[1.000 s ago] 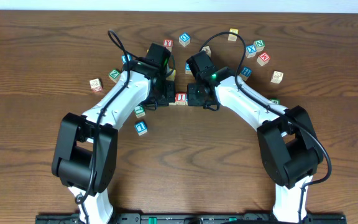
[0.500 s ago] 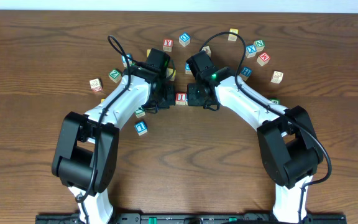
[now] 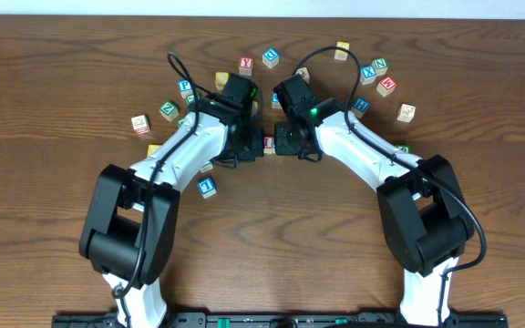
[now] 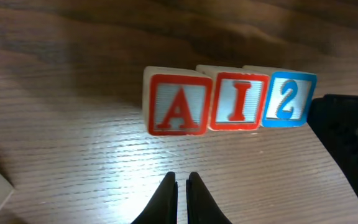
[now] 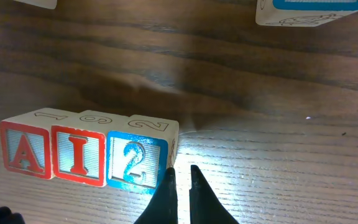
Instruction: Spell out AI2
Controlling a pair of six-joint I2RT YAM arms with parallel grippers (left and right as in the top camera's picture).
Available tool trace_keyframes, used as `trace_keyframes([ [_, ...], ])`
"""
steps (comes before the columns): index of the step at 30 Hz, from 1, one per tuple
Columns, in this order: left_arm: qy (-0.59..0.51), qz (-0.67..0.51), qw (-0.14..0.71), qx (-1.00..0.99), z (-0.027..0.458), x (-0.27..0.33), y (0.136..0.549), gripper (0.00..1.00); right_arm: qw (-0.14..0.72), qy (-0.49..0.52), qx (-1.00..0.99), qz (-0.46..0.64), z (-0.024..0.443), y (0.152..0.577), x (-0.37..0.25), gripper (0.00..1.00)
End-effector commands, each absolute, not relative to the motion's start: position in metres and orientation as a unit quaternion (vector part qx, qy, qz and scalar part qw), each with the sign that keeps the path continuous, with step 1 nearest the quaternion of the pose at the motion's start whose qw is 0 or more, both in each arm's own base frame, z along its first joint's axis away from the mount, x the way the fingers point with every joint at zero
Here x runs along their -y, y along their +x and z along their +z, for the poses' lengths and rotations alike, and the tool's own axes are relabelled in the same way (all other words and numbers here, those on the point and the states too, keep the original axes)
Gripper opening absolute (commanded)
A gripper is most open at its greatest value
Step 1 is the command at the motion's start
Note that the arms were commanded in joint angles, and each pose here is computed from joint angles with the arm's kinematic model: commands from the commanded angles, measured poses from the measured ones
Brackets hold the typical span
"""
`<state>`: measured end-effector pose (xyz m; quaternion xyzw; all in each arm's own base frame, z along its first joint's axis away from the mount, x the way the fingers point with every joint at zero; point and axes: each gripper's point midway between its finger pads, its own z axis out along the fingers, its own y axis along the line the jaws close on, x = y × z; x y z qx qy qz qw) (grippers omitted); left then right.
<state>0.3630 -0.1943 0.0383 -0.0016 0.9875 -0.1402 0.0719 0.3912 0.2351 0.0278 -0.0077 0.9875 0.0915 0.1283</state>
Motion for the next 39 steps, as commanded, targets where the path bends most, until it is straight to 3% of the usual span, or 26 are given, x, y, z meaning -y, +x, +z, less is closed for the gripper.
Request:
trace_keyframes([
  [1, -0.007, -0.137, 0.068, -0.988, 0.035, 0.193, 0.362, 0.07, 0.120, -0.008, -0.989, 0.088, 0.022, 0.387, -0.233, 0.04],
  [39, -0.032, -0.136, 0.093, -0.986, 0.023, 0.191, 0.370, 0.07, 0.120, -0.008, -0.989, 0.086, 0.021, 0.387, -0.232, 0.02],
])
